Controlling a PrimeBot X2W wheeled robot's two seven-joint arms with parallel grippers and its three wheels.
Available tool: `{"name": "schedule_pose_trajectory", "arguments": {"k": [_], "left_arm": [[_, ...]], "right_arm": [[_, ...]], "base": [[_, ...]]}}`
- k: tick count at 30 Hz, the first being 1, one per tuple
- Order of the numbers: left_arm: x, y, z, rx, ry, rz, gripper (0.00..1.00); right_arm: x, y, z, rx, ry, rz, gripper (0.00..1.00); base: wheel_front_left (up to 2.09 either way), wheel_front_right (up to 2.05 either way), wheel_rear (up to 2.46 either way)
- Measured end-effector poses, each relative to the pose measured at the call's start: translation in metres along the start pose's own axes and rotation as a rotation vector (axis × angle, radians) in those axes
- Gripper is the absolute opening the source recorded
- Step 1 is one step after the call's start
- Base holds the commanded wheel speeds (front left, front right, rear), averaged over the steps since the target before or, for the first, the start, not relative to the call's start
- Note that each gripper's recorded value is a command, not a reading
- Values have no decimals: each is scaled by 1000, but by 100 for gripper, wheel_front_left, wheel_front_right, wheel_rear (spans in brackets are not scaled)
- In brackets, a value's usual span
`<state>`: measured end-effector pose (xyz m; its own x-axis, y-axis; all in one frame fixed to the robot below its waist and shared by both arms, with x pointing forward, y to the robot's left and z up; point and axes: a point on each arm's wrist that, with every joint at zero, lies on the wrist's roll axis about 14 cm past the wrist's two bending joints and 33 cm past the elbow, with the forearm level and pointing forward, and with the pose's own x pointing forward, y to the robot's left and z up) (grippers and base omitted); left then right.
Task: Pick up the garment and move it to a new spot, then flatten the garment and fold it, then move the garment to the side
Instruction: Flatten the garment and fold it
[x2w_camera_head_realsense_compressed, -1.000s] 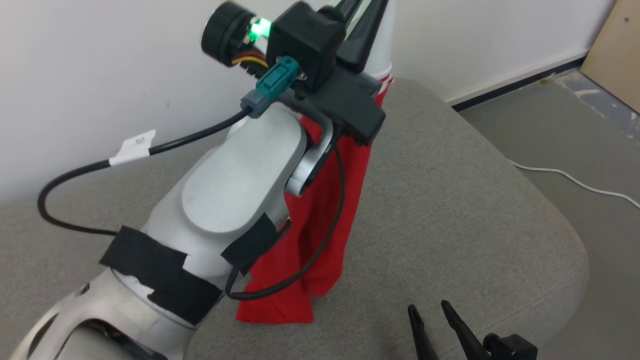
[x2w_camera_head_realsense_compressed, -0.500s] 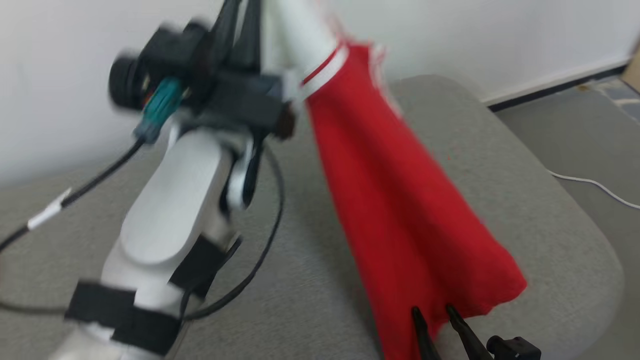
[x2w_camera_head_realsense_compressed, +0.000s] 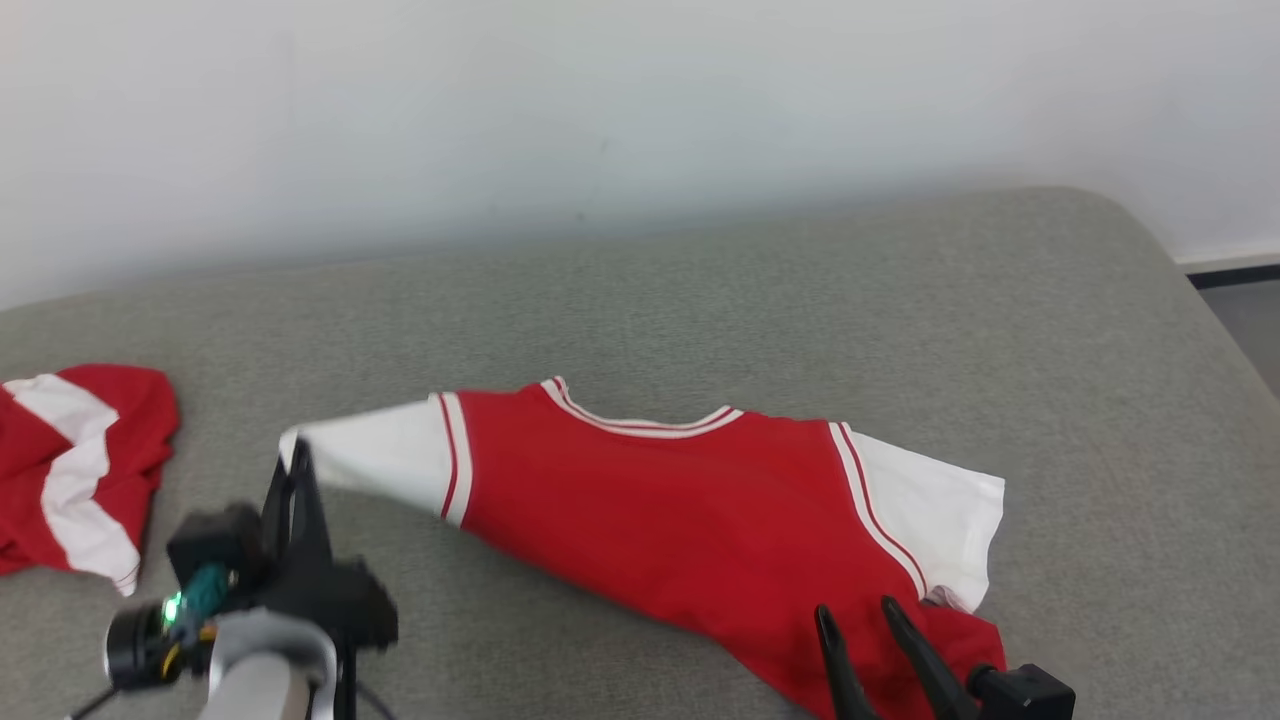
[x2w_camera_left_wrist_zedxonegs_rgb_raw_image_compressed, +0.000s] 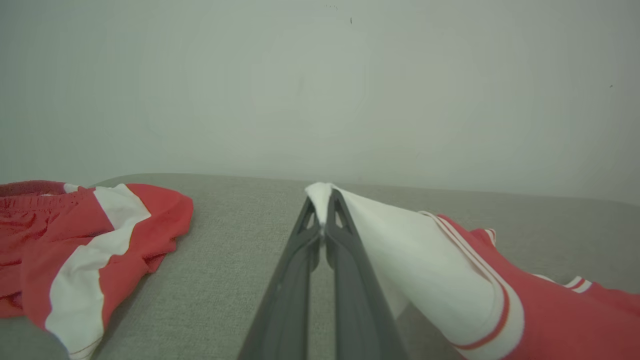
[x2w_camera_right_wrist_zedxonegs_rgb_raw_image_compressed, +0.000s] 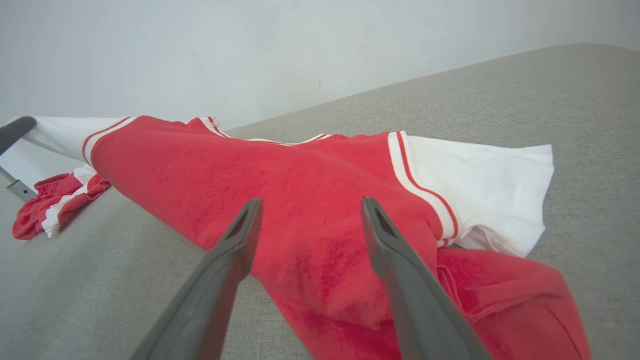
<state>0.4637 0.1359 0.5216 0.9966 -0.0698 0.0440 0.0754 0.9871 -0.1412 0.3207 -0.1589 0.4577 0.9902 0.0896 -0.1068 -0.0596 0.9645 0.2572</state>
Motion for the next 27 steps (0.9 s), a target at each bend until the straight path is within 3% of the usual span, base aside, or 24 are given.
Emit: {"name": "schedule_pose_trajectory", "arguments": {"k": [3,4,5,14,19,24,27], "left_arm": [[-25,23,-34,22,109,52,0],[-32,26,-46,31,158,53,85],[-37,27,-54,41,191,48,100],[-57,38,-96,164,473,29,100],[-39,24,-63,235,461,-14,100],[-8,-51,-9,210,372,-206,100],[-1,-100,-3,201,416,-341,100]], "right_arm": [[4,7,-1,-2,5,25,100],[4,8,0,-2,5,28,100],[3,8,-1,-2,7,26,100],[-7,-7,4,2,-12,-25,100],[-17,-15,4,8,-19,-57,100],[-23,-21,7,18,-36,-84,100],[-26,-26,10,20,-49,-105,100]], "base": [[0,0,0],[0,0,0],[0,0,0],[0,0,0],[0,0,0],[0,0,0],[0,0,0]]}}
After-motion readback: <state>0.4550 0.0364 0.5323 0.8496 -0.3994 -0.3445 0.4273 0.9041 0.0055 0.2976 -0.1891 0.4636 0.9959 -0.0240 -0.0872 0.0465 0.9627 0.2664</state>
